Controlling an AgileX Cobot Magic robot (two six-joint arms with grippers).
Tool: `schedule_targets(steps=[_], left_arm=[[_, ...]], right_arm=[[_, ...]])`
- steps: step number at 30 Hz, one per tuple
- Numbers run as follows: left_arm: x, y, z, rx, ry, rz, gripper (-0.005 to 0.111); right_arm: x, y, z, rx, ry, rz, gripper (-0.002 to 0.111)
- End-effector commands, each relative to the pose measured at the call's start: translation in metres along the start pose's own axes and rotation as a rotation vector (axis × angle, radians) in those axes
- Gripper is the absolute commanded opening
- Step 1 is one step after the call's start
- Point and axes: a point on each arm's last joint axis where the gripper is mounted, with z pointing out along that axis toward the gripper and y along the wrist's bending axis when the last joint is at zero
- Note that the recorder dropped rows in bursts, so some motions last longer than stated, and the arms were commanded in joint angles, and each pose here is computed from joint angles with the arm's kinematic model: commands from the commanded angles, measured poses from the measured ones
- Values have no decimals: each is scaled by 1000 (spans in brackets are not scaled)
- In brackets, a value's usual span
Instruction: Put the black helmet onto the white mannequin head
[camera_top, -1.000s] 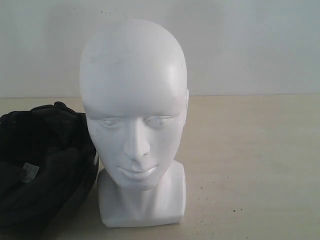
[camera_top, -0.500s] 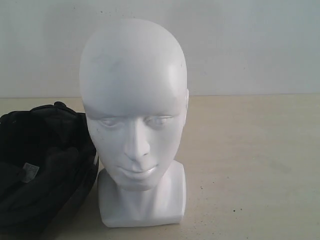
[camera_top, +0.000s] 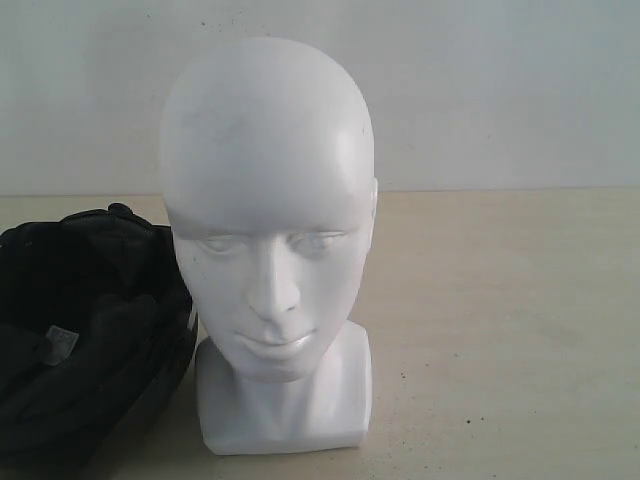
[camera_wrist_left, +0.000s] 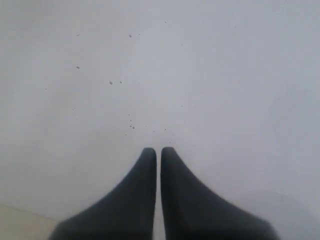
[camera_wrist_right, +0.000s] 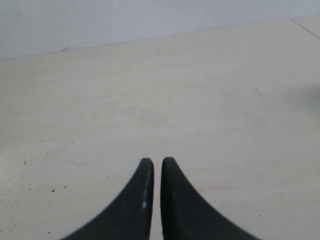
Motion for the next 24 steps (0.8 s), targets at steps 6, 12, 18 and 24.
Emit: schedule_targets(steps=[6, 12, 18, 24], left_arm=[[-43, -41, 45, -6, 518, 17, 5], [-9, -33, 111, 143, 1245, 294, 5], [28, -19, 115, 222, 1389, 274, 6], [54, -15, 116, 326, 1438, 214, 47]], right_arm=[[-1, 0, 0, -1, -8, -4, 6], [-1, 0, 0, -1, -8, -4, 6], [-1, 0, 0, -1, -8, -4, 6], [-1, 0, 0, -1, -8, -4, 6]])
